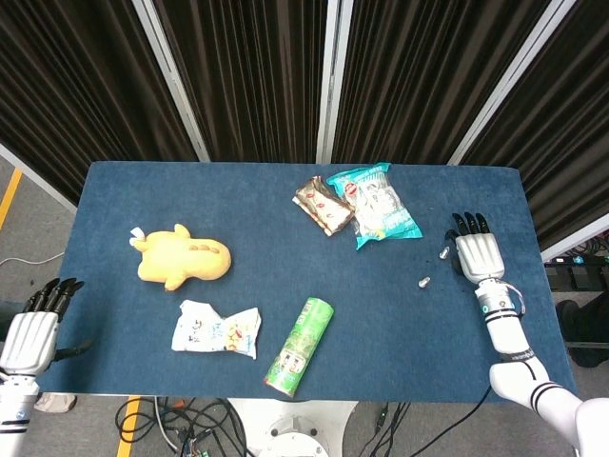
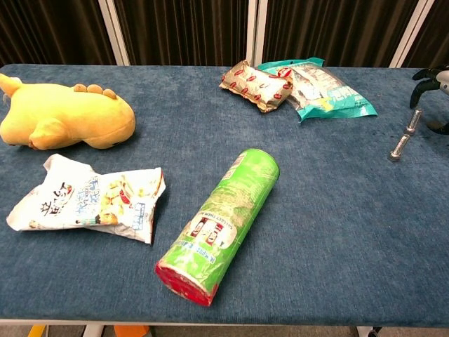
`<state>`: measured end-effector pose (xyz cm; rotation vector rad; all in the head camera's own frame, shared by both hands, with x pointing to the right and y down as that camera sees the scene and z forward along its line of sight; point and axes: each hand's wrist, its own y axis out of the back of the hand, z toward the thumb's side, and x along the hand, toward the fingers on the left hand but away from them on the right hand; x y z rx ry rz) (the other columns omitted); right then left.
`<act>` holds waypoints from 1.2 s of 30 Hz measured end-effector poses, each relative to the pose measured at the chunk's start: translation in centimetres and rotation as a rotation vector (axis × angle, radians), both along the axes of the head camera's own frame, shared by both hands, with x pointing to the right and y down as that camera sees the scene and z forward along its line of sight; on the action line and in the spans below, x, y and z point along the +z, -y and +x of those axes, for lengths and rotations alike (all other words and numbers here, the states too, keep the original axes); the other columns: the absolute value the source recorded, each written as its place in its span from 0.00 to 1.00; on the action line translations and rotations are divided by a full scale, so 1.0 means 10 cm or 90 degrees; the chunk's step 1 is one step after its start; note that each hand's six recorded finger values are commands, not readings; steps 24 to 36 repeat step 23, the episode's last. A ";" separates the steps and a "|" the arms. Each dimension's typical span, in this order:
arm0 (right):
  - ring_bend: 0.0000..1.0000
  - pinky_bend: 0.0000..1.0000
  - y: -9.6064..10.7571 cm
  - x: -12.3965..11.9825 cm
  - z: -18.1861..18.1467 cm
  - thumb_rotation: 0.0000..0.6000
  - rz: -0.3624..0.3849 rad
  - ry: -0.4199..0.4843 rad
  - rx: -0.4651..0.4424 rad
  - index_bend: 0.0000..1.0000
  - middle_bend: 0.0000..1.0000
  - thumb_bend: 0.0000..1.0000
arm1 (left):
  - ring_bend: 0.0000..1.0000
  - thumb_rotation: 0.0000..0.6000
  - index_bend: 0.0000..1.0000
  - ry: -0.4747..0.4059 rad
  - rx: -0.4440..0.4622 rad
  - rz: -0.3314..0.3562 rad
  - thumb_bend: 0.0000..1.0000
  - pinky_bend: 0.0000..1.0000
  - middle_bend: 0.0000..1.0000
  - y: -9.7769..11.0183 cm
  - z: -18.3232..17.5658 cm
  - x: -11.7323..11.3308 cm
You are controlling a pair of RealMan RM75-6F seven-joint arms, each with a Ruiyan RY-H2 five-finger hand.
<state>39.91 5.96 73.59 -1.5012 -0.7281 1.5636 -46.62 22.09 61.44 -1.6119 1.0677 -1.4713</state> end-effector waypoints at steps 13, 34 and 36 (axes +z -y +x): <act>0.00 0.00 -0.07 -0.30 0.18 1.00 0.062 0.020 0.019 0.02 0.06 0.24 | 0.05 1.00 0.14 0.001 -0.005 0.006 0.00 0.17 0.12 0.00 -0.01 -0.02; 0.00 0.00 -0.98 -0.99 0.56 1.00 0.165 0.055 0.066 0.00 0.00 0.23 | 0.05 1.00 0.14 0.001 0.003 0.013 0.00 0.17 0.12 0.07 0.02 -0.05; 0.00 0.00 -0.98 -0.99 0.56 1.00 0.165 0.055 0.066 0.00 0.00 0.23 | 0.05 1.00 0.14 0.001 0.003 0.013 0.00 0.17 0.12 0.07 0.02 -0.05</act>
